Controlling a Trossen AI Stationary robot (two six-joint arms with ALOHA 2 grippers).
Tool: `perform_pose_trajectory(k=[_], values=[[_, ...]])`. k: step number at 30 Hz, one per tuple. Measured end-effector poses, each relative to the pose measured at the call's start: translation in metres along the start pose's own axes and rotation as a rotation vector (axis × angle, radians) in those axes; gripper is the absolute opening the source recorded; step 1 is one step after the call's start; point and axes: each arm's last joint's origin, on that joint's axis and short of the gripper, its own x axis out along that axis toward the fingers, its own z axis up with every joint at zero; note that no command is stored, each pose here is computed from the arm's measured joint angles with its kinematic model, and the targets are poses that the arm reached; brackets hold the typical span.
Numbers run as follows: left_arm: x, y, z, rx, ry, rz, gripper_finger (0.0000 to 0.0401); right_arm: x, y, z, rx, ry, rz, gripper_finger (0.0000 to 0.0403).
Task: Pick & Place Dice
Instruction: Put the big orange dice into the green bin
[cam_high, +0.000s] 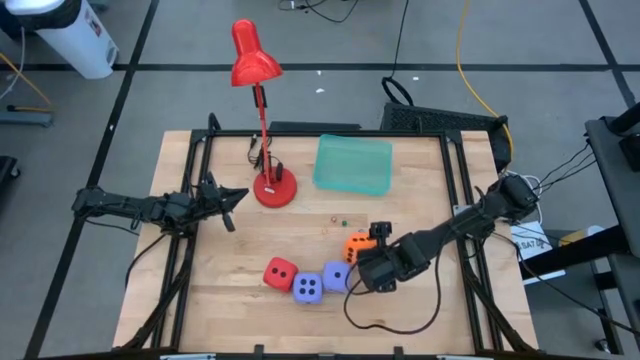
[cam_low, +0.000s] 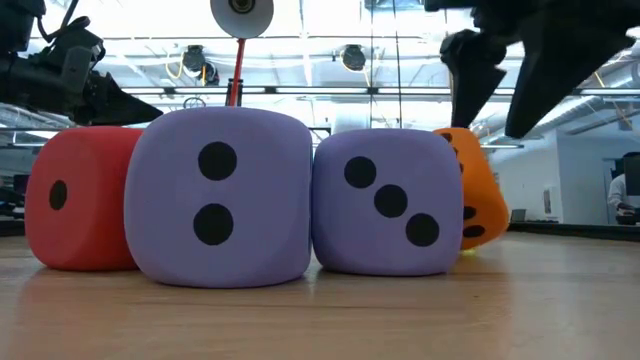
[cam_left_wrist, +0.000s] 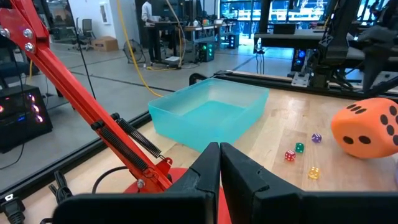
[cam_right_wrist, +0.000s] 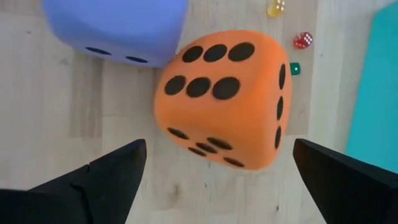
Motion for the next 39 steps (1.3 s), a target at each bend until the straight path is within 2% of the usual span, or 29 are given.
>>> perform_pose_trajectory(k=[3, 7, 15, 23, 28, 33, 39], values=[[0.0, 0.0, 0.0, 0.0, 0.0, 0.0, 0.0021, 0.01, -0.002, -0.002, 0.013, -0.018, -0.021, 0.0395], [0.0, 0.0, 0.0, 0.0, 0.0, 0.0, 0.0021, 0.017, 0.0, -0.003, -0.046, -0.04, -0.016, 0.0395], [0.0, 0.0, -0.001, 0.002, 0.005, 0.0, 0.0021, 0.008, 0.002, -0.006, -0.166, -0.024, 0.011, 0.0396], [0.0, 0.0, -0.001, 0.001, 0.005, 0.0, 0.0021, -0.004, -0.028, 0.002, -0.257, -0.076, 0.0, 0.0396], [0.0, 0.0, -0.001, 0.005, 0.011, 0.001, 0.0021, -0.005, -0.05, 0.012, -0.323, -0.147, 0.129, 0.0396], [0.0, 0.0, -0.001, 0.013, 0.012, 0.001, 0.0021, 0.009, -0.069, 0.017, -0.274, -0.127, 0.282, 0.0396], [0.0, 0.0, -0.001, 0.047, 0.013, 0.001, 0.0021, 0.029, -0.071, 0.019, -0.245, -0.058, 0.331, 0.0396]])
